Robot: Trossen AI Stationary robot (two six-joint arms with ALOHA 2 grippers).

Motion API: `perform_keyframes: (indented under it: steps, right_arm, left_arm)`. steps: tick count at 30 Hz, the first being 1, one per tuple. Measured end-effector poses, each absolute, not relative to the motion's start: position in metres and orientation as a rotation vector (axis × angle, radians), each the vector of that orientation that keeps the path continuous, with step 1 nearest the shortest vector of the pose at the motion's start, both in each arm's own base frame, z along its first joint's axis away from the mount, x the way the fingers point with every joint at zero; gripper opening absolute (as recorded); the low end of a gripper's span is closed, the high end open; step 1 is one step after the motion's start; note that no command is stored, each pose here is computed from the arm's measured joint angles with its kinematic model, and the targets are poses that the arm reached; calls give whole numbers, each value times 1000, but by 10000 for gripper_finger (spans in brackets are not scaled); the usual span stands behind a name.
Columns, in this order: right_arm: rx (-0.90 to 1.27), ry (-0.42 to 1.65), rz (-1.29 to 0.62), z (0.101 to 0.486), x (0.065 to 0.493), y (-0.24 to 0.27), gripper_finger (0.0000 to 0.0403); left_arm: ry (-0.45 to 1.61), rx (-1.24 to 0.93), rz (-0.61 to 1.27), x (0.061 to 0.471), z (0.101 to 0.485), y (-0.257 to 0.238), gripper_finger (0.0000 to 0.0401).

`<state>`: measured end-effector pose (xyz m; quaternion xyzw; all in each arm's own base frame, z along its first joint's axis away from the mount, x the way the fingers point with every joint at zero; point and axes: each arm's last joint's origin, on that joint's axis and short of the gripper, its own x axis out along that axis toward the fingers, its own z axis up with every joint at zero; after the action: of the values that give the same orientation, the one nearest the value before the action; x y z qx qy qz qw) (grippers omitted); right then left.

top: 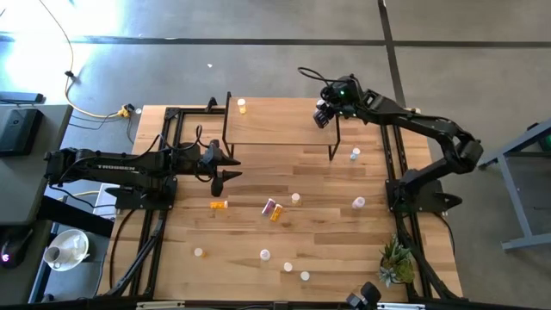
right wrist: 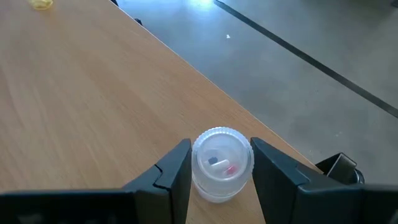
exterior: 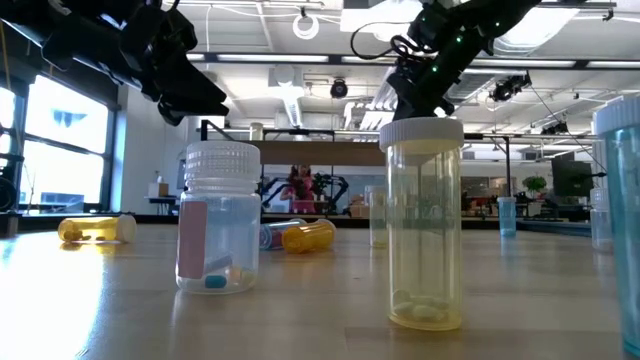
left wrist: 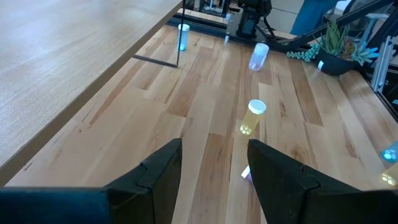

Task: Pick and place medicine bottles onto shelf by color
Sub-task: Put the top left transparent pill bottle on the shelf, then put the bottom orange pill bottle on the shelf

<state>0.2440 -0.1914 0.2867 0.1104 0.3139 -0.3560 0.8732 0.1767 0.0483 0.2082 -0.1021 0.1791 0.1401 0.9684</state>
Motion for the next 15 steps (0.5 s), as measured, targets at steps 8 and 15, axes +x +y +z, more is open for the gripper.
perform_keyframes:
  steps: [8, 15]
  right_arm:
    - [215, 670, -733, 287, 244, -191, 203]
    - [196, 627, -735, 308, 247, -193, 216]
  left_arm:
    - [362, -206, 283, 177, 208, 48, 172]
    - [362, -208, 284, 177, 208, 48, 172]
